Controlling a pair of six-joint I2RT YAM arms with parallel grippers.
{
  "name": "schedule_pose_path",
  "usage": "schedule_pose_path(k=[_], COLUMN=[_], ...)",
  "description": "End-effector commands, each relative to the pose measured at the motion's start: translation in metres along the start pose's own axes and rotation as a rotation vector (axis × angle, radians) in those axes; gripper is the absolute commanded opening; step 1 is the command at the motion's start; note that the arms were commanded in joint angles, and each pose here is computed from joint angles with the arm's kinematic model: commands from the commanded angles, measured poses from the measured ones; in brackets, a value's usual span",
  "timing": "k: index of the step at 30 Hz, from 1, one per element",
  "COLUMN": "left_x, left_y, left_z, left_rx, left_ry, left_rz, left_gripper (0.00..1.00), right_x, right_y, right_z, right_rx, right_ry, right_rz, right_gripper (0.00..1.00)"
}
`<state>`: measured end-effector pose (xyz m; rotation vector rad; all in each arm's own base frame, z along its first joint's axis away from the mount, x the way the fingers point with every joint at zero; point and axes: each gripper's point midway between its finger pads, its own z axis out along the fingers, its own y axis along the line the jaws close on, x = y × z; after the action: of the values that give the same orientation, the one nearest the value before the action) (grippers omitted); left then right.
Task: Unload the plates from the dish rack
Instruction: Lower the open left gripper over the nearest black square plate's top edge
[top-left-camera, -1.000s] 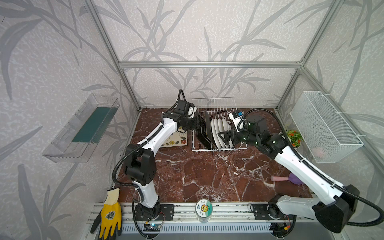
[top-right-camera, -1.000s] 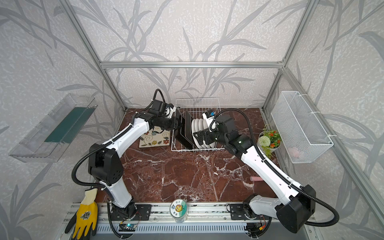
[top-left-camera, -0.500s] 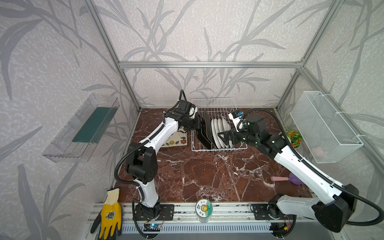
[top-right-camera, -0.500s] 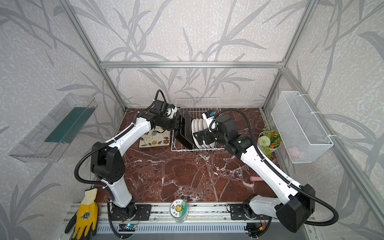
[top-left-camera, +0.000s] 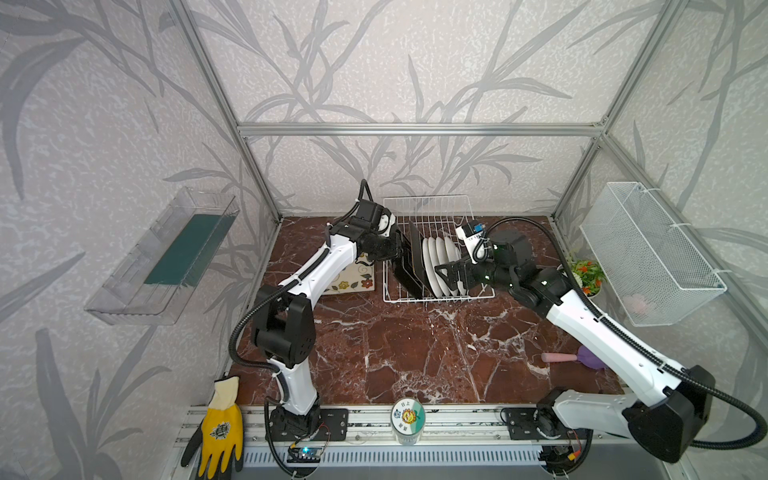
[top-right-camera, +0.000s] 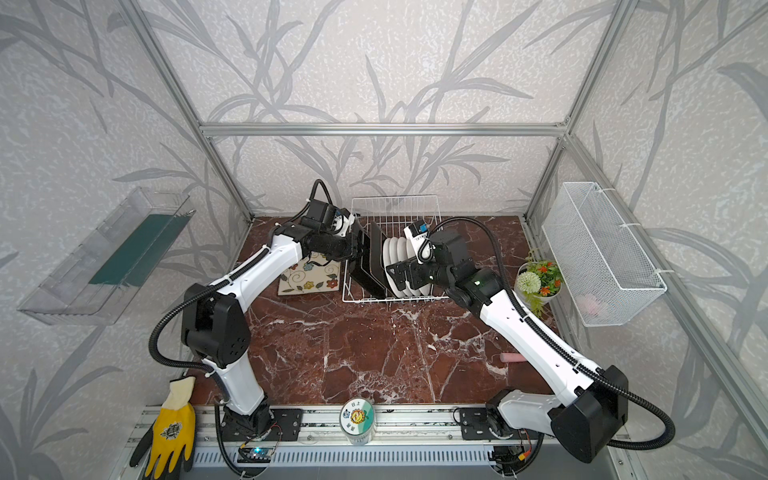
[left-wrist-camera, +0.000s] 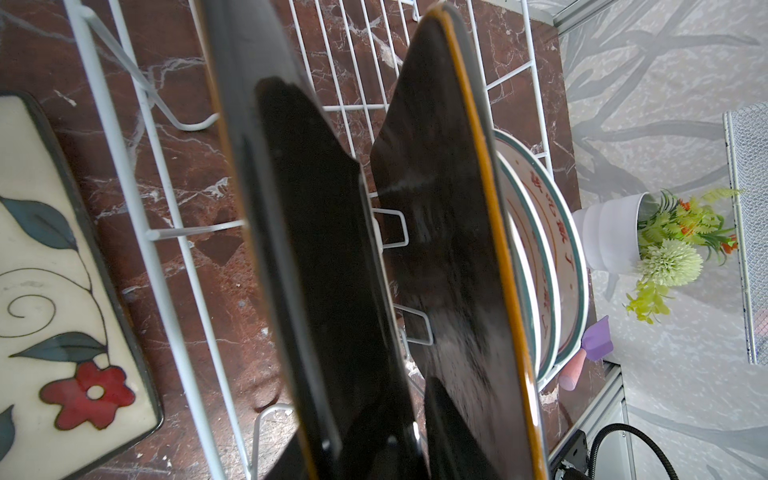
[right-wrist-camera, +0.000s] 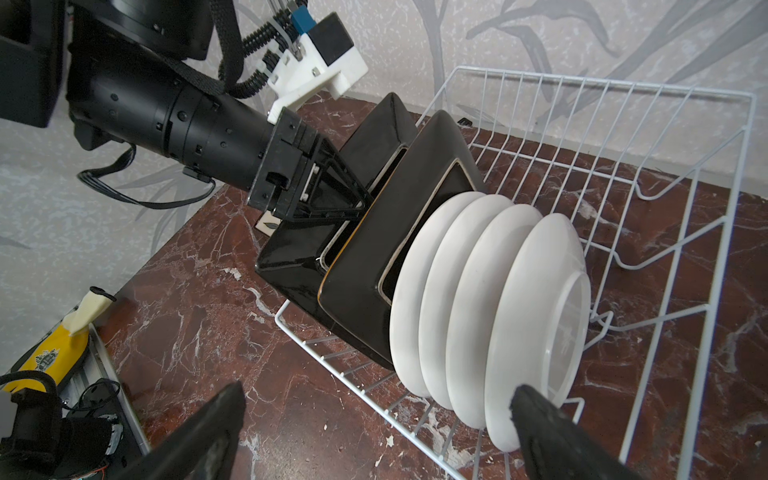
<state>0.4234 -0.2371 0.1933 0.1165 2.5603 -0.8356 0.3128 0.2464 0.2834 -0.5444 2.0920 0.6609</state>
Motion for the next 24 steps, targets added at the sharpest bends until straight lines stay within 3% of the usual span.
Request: schedule_pose_path(k=[1,18,24], left_x=[-0.0003,0.0039,0.005], left_y=[-0.0004,-0.0002,0.0], left_z=[0.0066,0.0104,0.0097], left_rx=[-0.001,-0.002,-0.007], left_ry=[0.006,0.026,0.036], left_rz=[-0.01,-0.029,-0.037], left_gripper=[0.34,0.3,0.19], right_x=[-0.0167,-0.0161,-0.0156], right_y=[0.0054,0.0051,0.0049], right_z=[-0.0116,-0.0097,-0.011], right_rx=[0.0,-0.001,0.002], right_ry=[-0.046,-0.042,-0.042], right_rz=[-0.018,-0.023,-0.022], right_gripper=[0.99,0.99,0.99])
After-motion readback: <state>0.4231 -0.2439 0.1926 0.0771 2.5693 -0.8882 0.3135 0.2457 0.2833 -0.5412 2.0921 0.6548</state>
